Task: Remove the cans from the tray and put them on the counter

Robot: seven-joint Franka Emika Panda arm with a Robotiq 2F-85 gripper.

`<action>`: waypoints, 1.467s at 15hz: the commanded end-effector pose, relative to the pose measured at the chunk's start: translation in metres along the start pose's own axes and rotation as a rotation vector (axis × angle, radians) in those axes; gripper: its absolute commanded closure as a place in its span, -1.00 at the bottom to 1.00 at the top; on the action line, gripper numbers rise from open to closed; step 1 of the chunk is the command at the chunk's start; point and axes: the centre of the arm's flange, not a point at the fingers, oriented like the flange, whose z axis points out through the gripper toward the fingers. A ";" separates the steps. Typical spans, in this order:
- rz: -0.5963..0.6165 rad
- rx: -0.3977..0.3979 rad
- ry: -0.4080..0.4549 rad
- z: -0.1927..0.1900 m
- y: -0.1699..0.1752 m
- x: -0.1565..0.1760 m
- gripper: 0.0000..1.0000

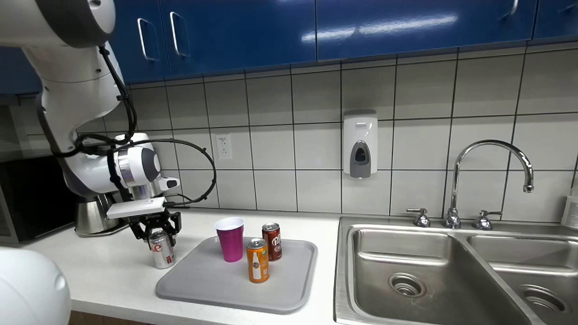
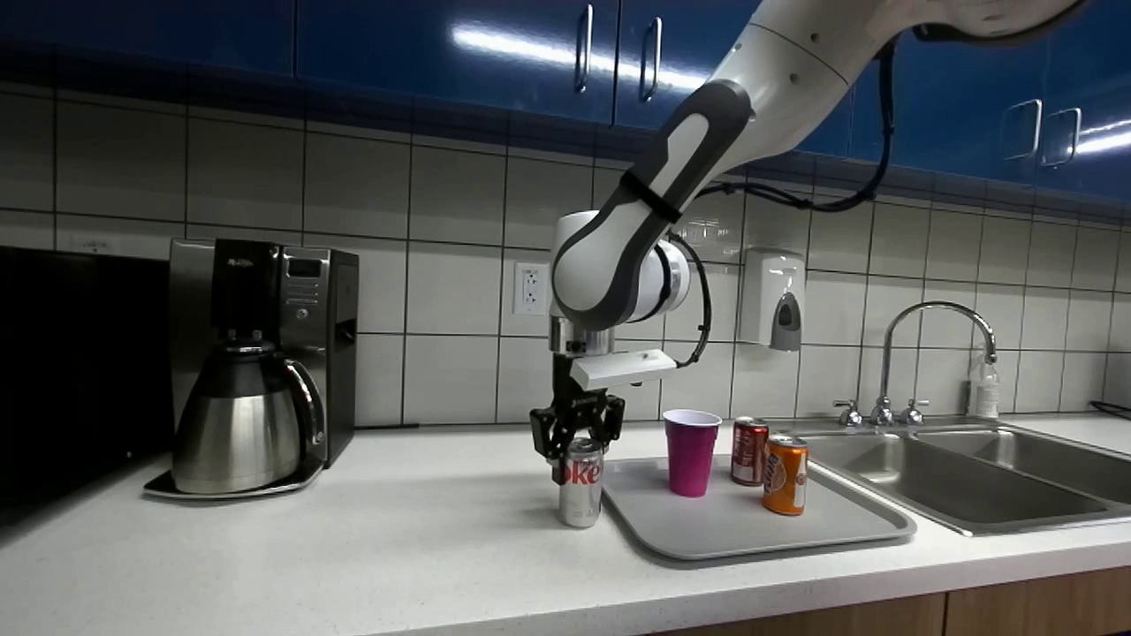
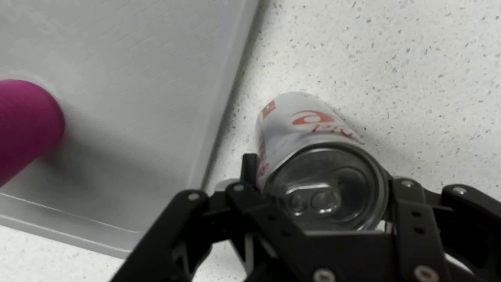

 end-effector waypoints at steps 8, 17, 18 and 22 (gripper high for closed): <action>-0.018 -0.042 -0.015 -0.031 -0.006 0.004 -1.00; 0.011 -0.069 0.070 -0.098 0.020 -0.007 -1.00; 0.019 -0.071 0.069 -0.102 0.025 -0.010 -1.00; 0.076 -0.071 0.058 -0.112 0.061 -0.033 -1.00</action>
